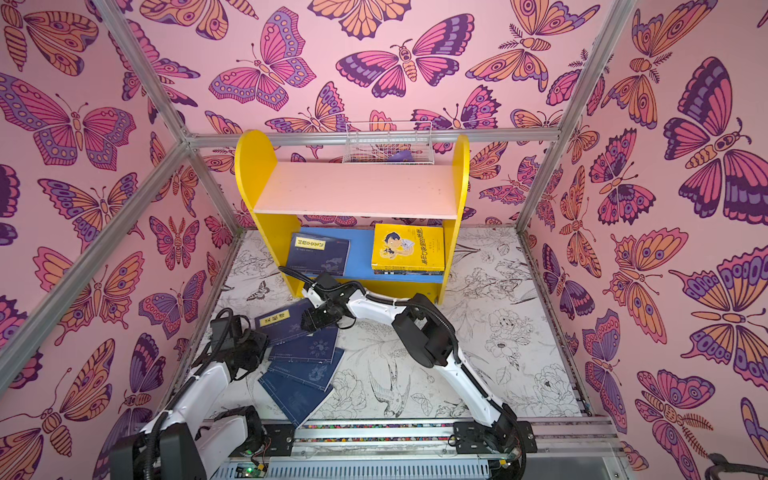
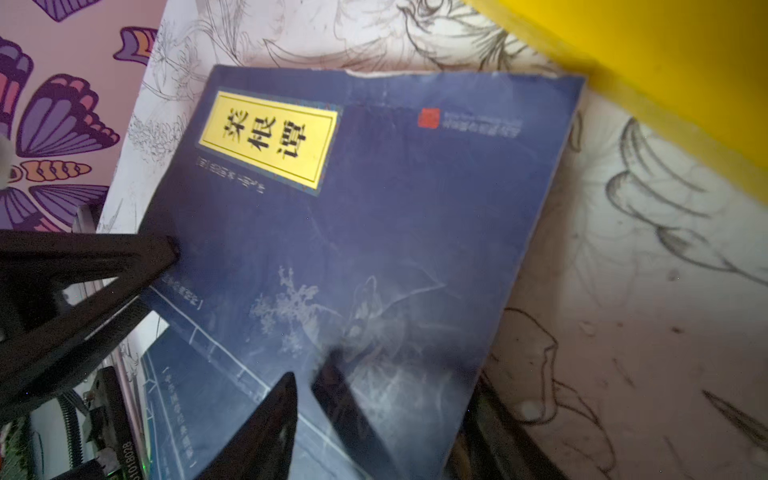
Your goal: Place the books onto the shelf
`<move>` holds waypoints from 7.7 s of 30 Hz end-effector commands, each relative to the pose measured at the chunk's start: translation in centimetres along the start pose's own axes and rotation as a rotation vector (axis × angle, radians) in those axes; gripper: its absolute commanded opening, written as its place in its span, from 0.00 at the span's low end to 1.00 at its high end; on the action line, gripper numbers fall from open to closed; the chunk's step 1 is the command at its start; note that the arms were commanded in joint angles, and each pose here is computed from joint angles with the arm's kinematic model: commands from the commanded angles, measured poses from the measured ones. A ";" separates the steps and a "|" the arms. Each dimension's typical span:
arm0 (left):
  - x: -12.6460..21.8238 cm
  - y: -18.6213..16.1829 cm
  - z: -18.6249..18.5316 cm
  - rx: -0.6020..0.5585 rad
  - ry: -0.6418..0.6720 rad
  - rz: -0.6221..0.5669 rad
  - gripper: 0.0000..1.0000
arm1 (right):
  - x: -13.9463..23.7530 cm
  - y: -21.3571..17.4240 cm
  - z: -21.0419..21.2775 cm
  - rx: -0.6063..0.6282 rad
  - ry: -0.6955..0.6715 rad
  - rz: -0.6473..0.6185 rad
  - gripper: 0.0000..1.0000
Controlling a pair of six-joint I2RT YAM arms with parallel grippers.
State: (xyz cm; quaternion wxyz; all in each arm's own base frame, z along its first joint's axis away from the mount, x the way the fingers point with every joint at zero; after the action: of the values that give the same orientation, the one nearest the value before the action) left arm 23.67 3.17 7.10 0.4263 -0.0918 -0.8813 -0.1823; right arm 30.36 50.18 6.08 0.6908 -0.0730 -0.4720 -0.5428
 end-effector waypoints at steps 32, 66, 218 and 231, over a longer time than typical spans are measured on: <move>10.5 -5.0 -10.3 -0.111 -0.449 0.266 0.00 | 21.2 -2.8 1.3 -0.141 0.161 -0.335 0.73; 18.9 -5.1 -17.5 -0.321 -1.094 0.055 0.00 | 28.1 -0.9 4.6 -0.467 0.785 -0.374 0.55; 7.8 -4.6 -6.0 -0.134 -0.282 0.056 0.55 | 13.4 7.3 -0.1 0.044 -0.257 -0.245 0.11; 7.7 -4.7 -5.8 -0.131 -0.275 0.058 0.55 | 13.6 9.4 -0.6 0.073 -0.266 -0.265 0.10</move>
State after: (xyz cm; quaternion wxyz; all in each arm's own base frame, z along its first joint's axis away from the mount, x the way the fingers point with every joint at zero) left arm 21.78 -3.32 16.03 0.2918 -0.1665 -0.9168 -0.2159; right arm 36.77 44.73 20.39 0.5524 -0.0481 -0.5719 -0.6046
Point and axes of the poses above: each gripper's point midway between its finger pads, its own x axis back along the fingers, its own z axis along the line the jaws close on, y = z × x, the point moved 3 cm from there along x, back along the fingers, and after that the axes turned 3 degrees about -x, right-handed, at the moved point
